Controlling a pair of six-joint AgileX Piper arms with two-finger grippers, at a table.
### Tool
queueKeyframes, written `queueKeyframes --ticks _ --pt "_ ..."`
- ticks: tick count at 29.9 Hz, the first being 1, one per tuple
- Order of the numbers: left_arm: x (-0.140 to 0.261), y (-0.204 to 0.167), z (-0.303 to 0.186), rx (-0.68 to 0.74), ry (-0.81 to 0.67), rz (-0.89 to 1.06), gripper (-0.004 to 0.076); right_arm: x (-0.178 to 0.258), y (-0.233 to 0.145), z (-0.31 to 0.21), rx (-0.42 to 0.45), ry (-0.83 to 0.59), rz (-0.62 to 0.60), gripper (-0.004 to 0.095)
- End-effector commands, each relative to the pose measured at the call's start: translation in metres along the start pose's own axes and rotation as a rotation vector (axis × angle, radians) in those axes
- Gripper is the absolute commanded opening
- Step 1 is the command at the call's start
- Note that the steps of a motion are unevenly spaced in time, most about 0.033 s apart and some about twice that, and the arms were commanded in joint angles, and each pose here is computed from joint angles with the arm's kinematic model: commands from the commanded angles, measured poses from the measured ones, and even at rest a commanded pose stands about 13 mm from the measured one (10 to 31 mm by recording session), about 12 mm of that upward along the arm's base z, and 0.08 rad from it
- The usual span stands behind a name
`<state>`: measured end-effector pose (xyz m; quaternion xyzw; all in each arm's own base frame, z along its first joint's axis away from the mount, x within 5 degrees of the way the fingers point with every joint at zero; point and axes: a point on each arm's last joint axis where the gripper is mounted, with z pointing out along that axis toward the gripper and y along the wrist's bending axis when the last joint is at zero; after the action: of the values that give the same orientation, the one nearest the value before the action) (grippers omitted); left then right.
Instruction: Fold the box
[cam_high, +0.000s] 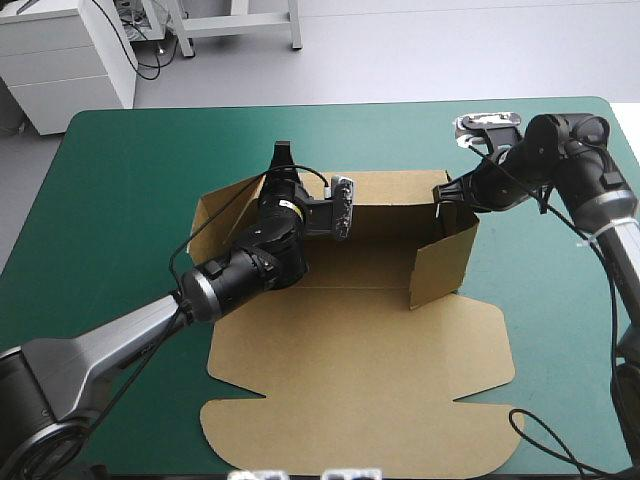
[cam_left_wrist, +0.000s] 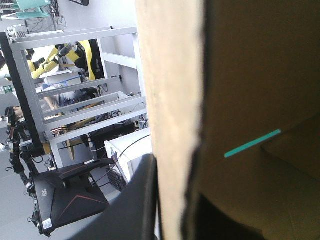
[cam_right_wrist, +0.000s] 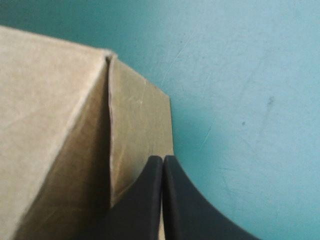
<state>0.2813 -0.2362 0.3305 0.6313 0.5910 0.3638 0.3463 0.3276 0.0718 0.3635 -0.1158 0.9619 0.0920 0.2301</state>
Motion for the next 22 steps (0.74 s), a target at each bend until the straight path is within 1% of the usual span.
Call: queueKeyframes --ticks 1,6,8,13,18,19,22 --pt "0.011 0.014 -0.015 -0.027 0.037 -0.05 -0.0008 0.01 0.004 -0.015 -0.016 -0.121 -0.03 -0.0014" --pt "0.012 0.013 -0.015 -0.025 0.046 -0.05 -0.0008 0.033 0.005 -0.01 -0.021 -0.264 -0.057 -0.0014" --pt "0.012 0.013 -0.015 -0.025 0.046 -0.05 -0.0008 0.047 0.005 -0.008 -0.018 -0.335 -0.1 -0.0014" --pt "0.012 0.013 -0.015 -0.025 0.046 -0.05 -0.0008 0.084 0.004 0.003 -0.001 -0.515 -0.138 -0.0019" --pt "0.011 0.013 -0.015 -0.027 0.039 -0.05 -0.0008 0.121 0.002 0.02 0.03 -0.579 -0.191 -0.0019" --pt "0.011 0.013 -0.015 -0.026 0.037 -0.051 -0.0008 0.13 0.001 0.025 0.04 -0.574 -0.233 -0.0019" --pt "0.011 0.013 -0.015 -0.025 0.036 -0.052 -0.0008 0.145 0.003 0.031 0.028 -0.571 -0.298 -0.0019"
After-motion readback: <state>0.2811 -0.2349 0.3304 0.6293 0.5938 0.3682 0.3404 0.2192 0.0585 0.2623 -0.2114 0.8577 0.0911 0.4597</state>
